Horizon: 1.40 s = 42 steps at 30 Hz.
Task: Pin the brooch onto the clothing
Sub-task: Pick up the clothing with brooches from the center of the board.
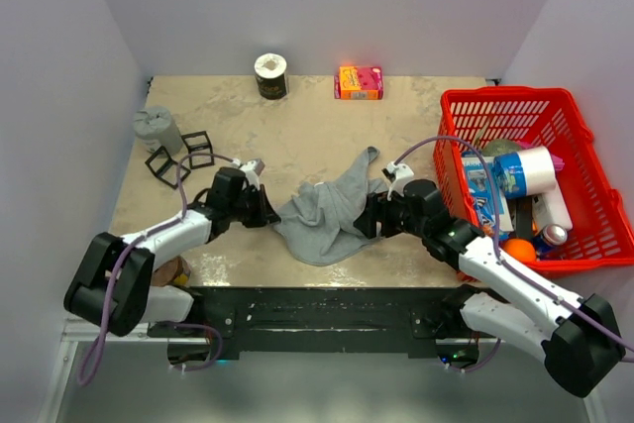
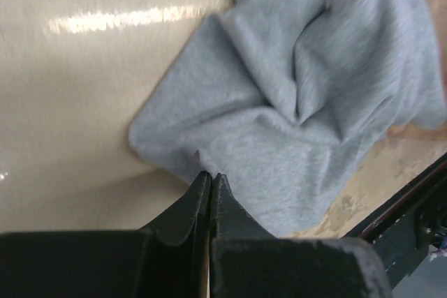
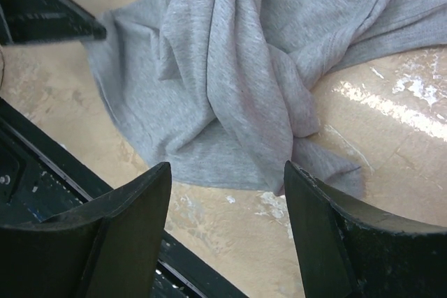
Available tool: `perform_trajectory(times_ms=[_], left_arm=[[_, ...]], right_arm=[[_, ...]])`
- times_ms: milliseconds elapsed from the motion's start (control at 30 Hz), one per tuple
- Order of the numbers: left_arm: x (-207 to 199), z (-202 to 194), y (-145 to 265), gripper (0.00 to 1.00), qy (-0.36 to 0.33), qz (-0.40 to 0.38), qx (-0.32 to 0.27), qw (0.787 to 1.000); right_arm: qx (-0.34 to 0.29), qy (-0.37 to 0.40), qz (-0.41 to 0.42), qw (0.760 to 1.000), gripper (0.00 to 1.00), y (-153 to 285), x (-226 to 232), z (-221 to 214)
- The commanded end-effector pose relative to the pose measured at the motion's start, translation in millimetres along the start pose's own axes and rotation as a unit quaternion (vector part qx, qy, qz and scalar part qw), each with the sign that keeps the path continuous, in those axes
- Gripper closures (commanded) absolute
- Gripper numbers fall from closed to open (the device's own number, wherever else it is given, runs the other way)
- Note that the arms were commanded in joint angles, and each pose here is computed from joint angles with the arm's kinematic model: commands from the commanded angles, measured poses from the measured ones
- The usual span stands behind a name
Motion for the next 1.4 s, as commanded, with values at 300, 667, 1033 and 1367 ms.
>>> perform_trajectory(times_ms=[300,667,1033,1367], left_arm=[[33.0,105.2,14.8,1.0,-0.059,-0.012,-0.02,0.998],[38.9,103.7,13.0,1.0,-0.067,-0.021,-0.03,0.997],[36.1,102.6,13.6,1.0,-0.066,-0.032,-0.028,0.997],[36.0,102.6,14.3,1.0,-0.067,-0.032,-0.029,0.997]], right_arm=[[0.007,-0.055,-0.113,0.992,0.32,6.2,-22.1,-8.6],[0.07,-0.111,-0.097,0.987,0.45,-6.7,-21.6,-45.1],[0.116,-0.161,-0.07,0.978,0.52,-12.6,12.0,-93.8],[0.13,-0.177,-0.093,0.971,0.55,-14.1,11.5,-108.7]])
Point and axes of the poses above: each gripper's point midway between its finger pads, its own y axis back along the fingers, its own x axis along the line the jaws close on, z = x × y, the point moved 6 cm from there along y, back along the fingers, and after that the axes turned 1 degree about y, right-handed, at the moved point
